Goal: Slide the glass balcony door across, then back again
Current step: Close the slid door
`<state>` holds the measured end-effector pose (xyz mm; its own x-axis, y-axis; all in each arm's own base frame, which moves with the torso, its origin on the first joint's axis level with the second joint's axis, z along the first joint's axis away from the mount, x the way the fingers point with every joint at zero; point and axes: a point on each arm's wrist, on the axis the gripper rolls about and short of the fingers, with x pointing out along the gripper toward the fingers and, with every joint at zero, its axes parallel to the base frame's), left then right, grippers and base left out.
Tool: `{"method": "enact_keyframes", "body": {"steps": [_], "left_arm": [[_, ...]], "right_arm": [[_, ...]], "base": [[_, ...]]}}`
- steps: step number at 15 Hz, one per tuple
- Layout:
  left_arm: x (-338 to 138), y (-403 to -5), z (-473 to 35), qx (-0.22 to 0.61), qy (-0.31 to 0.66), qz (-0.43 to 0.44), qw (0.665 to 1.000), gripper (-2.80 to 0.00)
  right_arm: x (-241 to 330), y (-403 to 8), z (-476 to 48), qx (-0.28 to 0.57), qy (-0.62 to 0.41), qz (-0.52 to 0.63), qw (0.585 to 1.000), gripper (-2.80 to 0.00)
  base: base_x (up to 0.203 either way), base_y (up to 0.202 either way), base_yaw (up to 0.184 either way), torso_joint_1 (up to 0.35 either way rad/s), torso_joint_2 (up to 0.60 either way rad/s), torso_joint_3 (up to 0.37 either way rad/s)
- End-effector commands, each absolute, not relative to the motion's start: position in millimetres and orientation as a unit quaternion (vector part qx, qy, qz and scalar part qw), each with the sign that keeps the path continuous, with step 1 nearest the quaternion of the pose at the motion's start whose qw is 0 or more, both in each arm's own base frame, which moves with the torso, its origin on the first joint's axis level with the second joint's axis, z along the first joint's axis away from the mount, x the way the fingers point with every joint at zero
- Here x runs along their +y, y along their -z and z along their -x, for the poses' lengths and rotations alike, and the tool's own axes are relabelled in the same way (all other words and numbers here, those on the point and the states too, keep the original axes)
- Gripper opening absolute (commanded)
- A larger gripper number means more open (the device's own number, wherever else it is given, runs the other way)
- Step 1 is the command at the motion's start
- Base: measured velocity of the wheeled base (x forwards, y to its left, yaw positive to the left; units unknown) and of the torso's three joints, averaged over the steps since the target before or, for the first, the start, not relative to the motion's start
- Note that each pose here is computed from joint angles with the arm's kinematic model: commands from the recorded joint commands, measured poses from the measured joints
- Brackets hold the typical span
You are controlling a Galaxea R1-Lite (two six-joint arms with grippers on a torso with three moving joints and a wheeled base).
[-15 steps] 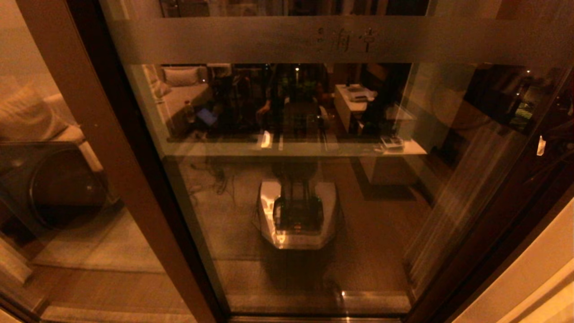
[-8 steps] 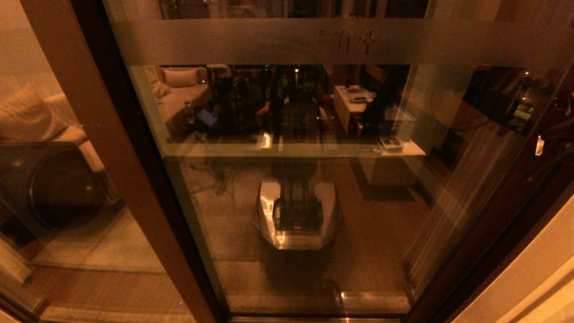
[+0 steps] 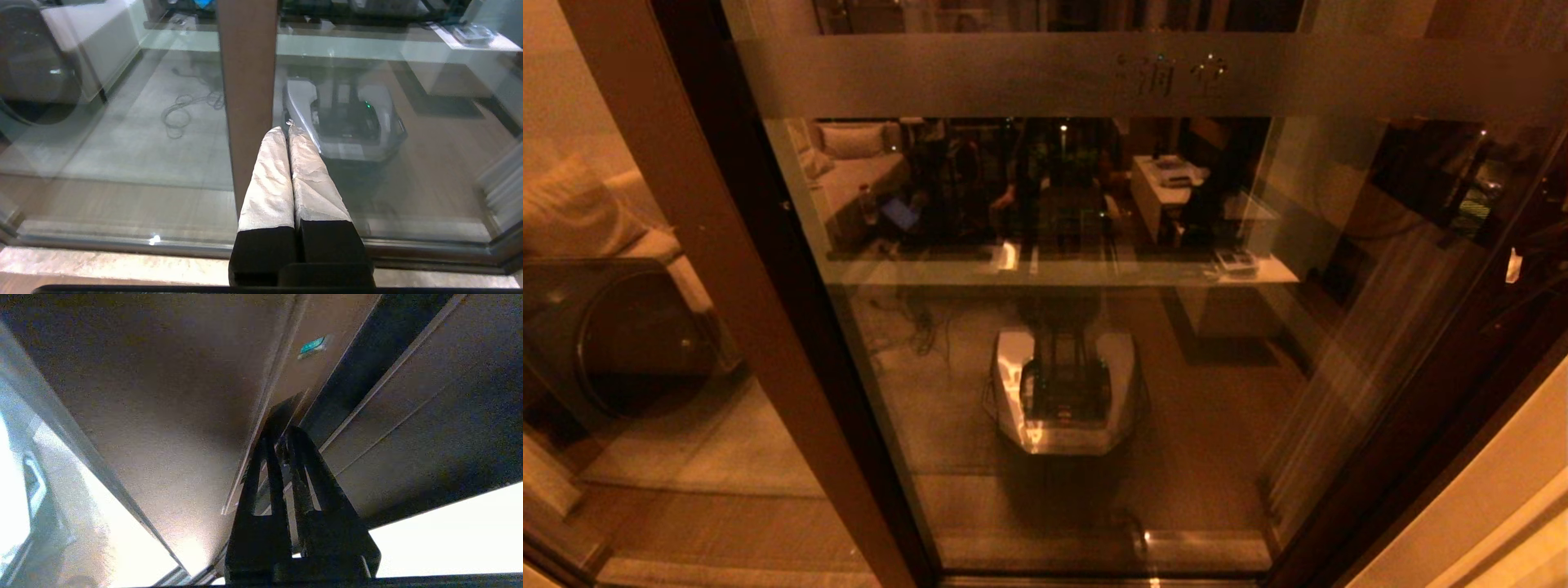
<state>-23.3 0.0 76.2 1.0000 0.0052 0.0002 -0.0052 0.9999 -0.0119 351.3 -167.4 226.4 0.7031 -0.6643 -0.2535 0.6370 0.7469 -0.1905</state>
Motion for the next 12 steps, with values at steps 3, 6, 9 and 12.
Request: {"method": "enact_keyframes", "body": {"steps": [3, 6, 9, 12], "left_arm": [[0.0, -76.1, 23.1, 0.001, -0.003, 0.006, 1.000, -2.80], [0.0, -76.1, 23.1, 0.001, -0.003, 0.006, 1.000, -2.80], [0.0, -76.2, 23.1, 0.001, -0.003, 0.006, 1.000, -2.80], [0.0, -76.1, 23.1, 0.001, -0.003, 0.006, 1.000, -2.80]], "right_arm": [[-146.5, -243.9, -314.5, 0.146, 0.321, 0.043, 0.935, -2.80], [-135.8, -254.7, -291.0, 0.136, 0.316, 0.048, 0.938, -2.80], [-128.0, -257.8, -266.5, 0.135, 0.320, 0.052, 0.936, -2.80], [-120.9, -259.6, -236.2, 0.130, 0.311, 0.050, 0.940, -2.80]], "base": [[0.000, 0.000, 0.000, 0.000, 0.00, 0.000], [0.000, 0.000, 0.000, 0.000, 0.00, 0.000], [0.000, 0.000, 0.000, 0.000, 0.00, 0.000], [0.000, 0.000, 0.000, 0.000, 0.00, 0.000]]}}
